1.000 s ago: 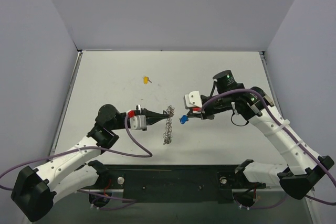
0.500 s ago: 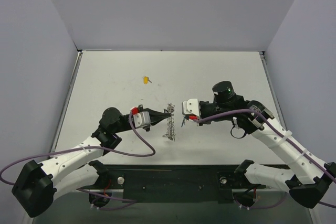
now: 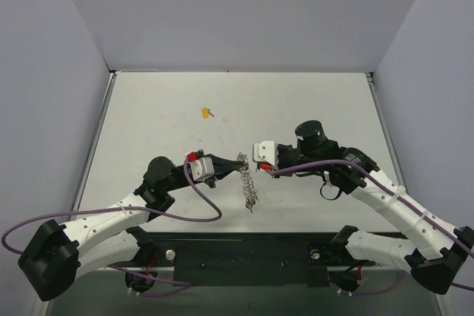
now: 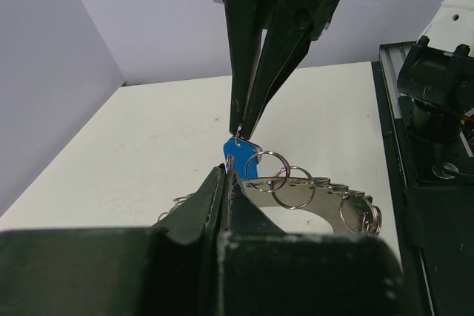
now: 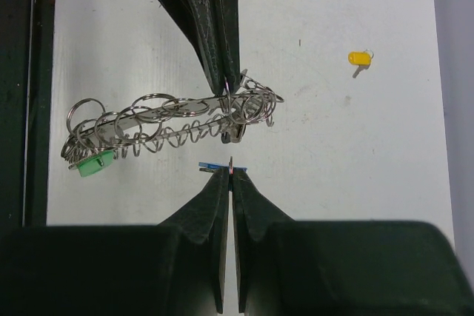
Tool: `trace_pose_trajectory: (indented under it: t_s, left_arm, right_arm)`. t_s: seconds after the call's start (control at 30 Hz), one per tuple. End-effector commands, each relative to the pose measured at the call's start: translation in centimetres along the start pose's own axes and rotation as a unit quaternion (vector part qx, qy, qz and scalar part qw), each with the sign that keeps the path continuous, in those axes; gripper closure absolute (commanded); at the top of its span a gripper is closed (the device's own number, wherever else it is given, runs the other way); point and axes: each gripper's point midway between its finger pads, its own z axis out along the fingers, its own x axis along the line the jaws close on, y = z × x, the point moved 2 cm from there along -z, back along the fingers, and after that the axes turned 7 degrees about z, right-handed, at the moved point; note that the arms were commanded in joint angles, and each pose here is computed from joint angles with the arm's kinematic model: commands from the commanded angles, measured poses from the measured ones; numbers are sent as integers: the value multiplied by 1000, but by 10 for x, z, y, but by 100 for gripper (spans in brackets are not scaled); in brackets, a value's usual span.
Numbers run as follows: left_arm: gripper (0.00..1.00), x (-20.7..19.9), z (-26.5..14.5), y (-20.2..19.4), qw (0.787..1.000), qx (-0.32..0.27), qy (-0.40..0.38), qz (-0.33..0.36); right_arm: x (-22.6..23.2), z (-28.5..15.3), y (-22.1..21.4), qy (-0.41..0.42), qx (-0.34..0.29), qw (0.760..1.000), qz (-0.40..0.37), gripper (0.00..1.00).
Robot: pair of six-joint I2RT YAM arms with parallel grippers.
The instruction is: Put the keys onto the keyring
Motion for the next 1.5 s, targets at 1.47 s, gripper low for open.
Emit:
trace_pose_trajectory:
  t_s: [1.47]
  left_arm:
    - [100, 9, 6, 27, 998, -46, 22, 43]
  right_arm:
    - [-1, 5, 33, -16, -76, 997, -27, 100]
